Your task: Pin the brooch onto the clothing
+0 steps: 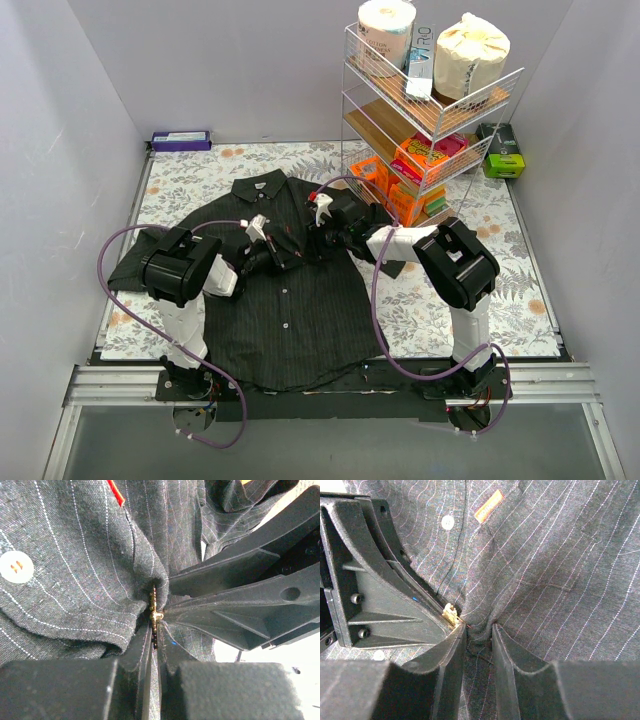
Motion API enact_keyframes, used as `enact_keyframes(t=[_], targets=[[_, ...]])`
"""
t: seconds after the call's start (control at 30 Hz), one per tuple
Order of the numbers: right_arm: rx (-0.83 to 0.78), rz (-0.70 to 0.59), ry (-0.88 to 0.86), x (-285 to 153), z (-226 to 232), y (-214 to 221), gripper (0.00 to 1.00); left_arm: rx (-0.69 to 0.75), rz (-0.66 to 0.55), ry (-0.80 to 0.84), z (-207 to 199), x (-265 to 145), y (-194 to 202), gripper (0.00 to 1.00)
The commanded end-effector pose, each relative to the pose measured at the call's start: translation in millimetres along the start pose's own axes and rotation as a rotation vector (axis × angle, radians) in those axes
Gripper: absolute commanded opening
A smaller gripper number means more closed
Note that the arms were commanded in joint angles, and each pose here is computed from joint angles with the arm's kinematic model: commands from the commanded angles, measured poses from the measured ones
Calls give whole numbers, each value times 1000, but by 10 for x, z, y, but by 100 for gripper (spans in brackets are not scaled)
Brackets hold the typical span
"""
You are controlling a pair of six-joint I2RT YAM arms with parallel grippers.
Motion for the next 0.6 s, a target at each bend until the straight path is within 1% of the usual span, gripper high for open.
enact_keyframes(t=[0.0, 0.1, 0.37, 0.57], targets=[[-46, 42, -69, 6, 165, 69, 35, 34, 49, 24, -64, 88, -16, 0], [-57, 50, -68, 17, 168, 76, 33, 13, 77, 2, -38, 111, -7, 0], [-76, 60, -66, 16, 168, 90, 28, -21, 103, -13, -32, 150, -25, 0], [-109, 69, -73, 20, 157, 100, 20, -45, 138, -18, -29, 177, -24, 0]])
Point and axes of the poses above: each gripper's point midway between its finger pads, its own x axis out along the fingers, its own z axis along the line the jaws close on, y = z × x, the point moved 7 cm from there along -x, back along the fingers, and after that the axes turned 10 degrees about x, right-handed, at the moved point
